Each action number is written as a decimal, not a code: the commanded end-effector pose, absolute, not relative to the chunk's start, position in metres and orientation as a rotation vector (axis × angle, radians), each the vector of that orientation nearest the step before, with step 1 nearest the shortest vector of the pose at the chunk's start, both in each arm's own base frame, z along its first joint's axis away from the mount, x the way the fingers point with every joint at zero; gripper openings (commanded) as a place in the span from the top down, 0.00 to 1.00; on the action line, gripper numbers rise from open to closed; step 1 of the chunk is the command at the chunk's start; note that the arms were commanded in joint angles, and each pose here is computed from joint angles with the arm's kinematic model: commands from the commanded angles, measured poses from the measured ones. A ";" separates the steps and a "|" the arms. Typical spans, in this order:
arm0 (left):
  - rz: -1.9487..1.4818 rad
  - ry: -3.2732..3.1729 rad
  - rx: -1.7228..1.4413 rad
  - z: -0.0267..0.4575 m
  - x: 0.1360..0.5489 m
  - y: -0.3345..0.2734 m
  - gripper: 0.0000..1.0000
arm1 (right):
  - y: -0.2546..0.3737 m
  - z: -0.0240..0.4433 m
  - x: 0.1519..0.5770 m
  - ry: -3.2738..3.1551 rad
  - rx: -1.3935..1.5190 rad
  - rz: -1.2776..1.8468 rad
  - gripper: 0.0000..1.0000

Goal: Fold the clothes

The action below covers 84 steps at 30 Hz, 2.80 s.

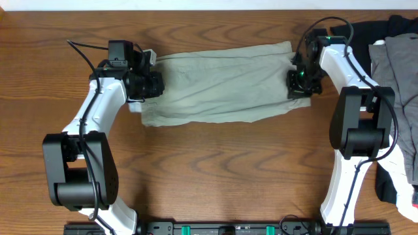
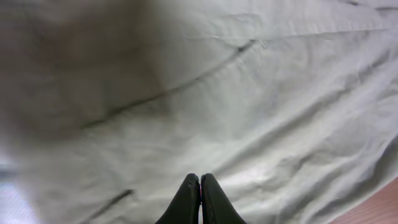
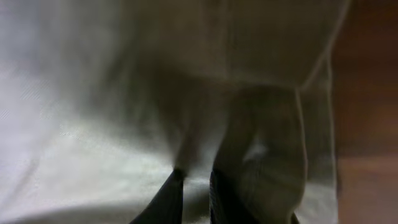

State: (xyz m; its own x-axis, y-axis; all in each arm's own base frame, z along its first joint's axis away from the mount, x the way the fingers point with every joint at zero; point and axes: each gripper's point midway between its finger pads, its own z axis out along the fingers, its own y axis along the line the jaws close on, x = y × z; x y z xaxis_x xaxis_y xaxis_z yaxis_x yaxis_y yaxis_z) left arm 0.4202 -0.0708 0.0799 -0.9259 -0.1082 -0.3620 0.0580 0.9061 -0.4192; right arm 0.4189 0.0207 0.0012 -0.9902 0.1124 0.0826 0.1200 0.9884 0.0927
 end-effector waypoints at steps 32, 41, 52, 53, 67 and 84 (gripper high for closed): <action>-0.594 2.550 0.038 0.012 0.480 -0.162 0.94 | 0.117 0.051 0.422 -3.070 0.274 -0.743 0.85; -0.341 2.557 -0.075 0.003 0.492 -0.113 0.94 | 0.093 -0.017 0.363 -2.942 0.042 -0.395 0.84; -0.358 2.534 -0.196 0.012 0.503 -0.064 0.94 | 0.052 -0.033 0.320 -2.833 0.031 -0.240 0.83; -0.386 2.529 -0.189 0.019 0.503 -0.067 0.94 | 0.060 -0.027 0.322 -2.838 0.113 -0.324 0.82; -0.530 2.618 -0.117 0.110 0.441 -0.088 0.73 | 0.068 0.087 0.426 -3.330 0.153 -0.688 0.90; -0.408 3.025 0.238 0.001 0.365 -0.110 0.74 | 0.031 -0.002 0.476 -3.359 -0.346 -0.531 0.96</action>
State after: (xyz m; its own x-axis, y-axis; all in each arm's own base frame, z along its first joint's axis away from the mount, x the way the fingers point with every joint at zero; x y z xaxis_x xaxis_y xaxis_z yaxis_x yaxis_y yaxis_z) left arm 0.3712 -0.1224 0.0183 -0.9830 0.1183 -0.1407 0.1567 0.9393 -0.3053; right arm 0.4757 0.0460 0.0107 -0.9482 0.1935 -0.2519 0.0855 0.9192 0.3844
